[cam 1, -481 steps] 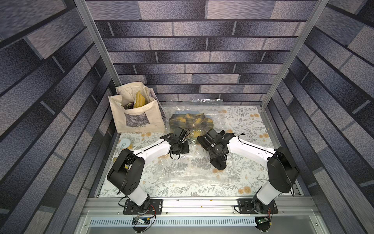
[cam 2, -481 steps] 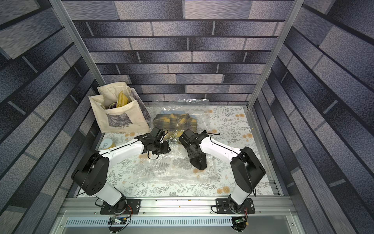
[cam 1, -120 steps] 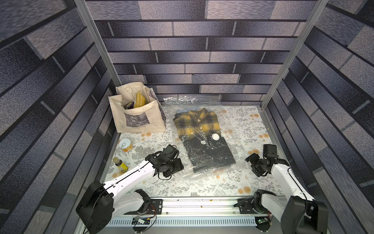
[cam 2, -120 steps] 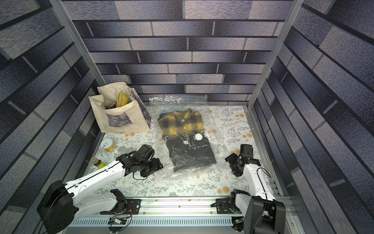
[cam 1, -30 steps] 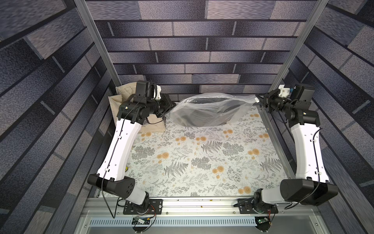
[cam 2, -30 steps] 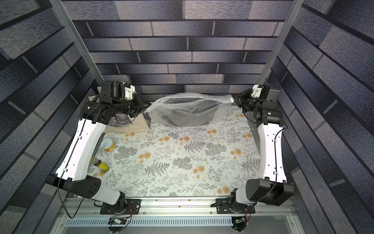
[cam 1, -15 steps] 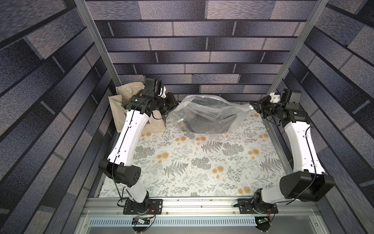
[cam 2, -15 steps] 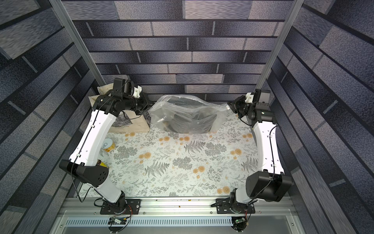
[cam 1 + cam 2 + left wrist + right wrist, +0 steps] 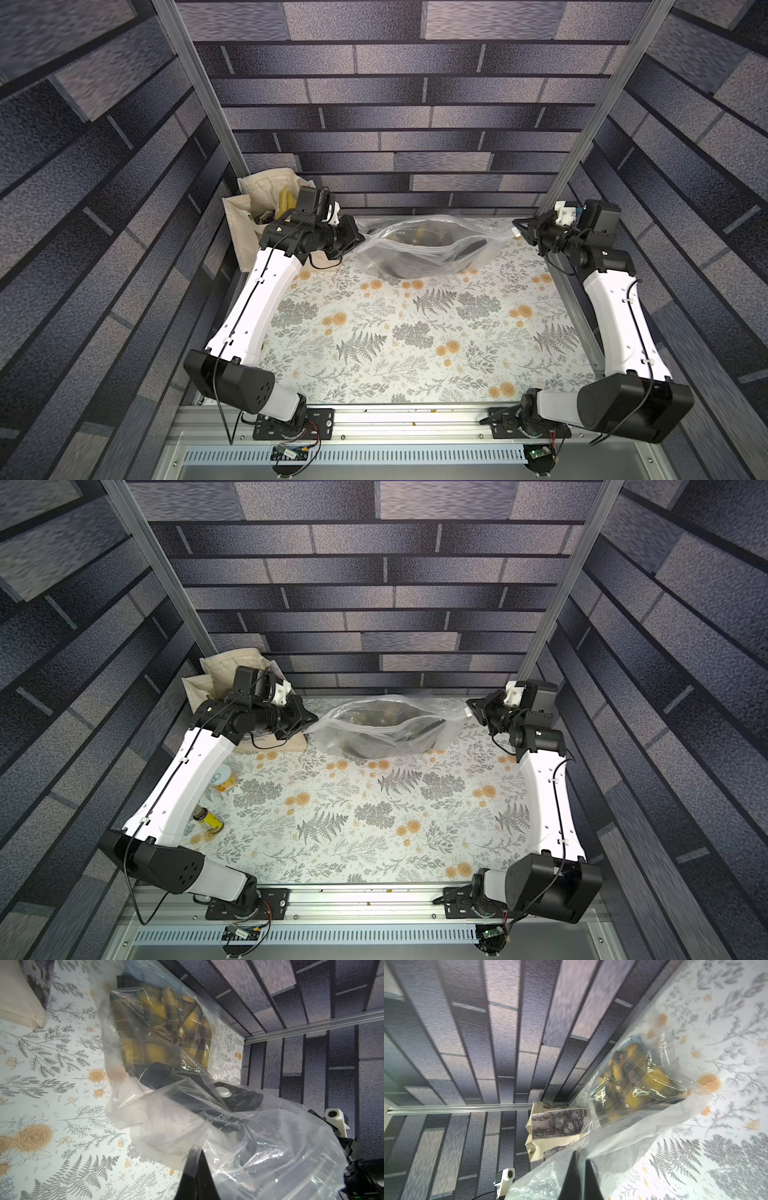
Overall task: Place the folded shirt into the vacuum bag
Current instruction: Adjust the vacuum bag at the center of the board, then move the vacuum bag to the center of the board.
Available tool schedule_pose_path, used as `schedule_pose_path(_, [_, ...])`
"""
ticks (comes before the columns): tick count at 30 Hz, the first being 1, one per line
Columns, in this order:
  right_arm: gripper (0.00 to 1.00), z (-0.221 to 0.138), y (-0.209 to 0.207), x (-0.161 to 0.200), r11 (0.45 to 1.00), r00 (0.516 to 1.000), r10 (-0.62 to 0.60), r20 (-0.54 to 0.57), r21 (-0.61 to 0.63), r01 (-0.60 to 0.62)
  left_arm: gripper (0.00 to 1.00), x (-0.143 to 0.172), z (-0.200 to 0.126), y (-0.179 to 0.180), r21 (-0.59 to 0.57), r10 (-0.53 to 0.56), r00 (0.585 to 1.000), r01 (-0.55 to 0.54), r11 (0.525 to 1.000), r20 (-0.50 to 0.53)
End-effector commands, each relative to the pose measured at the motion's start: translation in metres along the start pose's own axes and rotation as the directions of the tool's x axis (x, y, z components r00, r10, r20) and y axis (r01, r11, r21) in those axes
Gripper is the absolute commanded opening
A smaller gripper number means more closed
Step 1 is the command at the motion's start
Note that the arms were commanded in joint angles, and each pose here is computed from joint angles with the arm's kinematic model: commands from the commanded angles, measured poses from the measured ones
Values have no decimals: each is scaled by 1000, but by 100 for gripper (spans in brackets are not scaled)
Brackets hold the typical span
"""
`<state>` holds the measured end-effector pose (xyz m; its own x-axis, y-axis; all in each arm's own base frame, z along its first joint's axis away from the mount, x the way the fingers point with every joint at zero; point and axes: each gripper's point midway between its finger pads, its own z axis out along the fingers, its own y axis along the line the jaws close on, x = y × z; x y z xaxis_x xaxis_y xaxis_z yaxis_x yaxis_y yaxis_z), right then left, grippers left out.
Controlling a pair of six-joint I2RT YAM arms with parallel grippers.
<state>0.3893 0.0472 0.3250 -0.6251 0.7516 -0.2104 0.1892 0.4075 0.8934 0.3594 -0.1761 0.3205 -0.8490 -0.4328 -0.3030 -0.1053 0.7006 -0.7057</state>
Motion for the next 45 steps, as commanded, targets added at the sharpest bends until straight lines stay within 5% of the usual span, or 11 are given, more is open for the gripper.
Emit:
schedule_pose_path(1, [0,-10,2,10,999,999,-51,-9,-19,50,0,-5,-13,-16,60,45,997,-49,997,61])
schedule_pose_path(12, [0,-11,-42,48,1000,996,14,-87,29,-11,7,40,-5,8,87,10,999,-7,996,-30])
schedule_pose_path(21, [50,-44,-57,73,991,998,-31,-57,125,38,32,65,-24,25,80,10,999,-7,997,-44])
schedule_pose_path(31, [67,-66,-68,53,938,990,-137,18,323,124,52,58,-38,27,48,38,999,-37,998,-8])
schedule_pose_path(38, [67,-76,-83,49,872,974,-228,-3,444,206,55,78,7,16,-3,142,986,-143,990,-90])
schedule_pose_path(45, [63,-8,-134,132,826,936,-213,-280,460,325,56,135,93,1,-51,305,921,-326,944,-243])
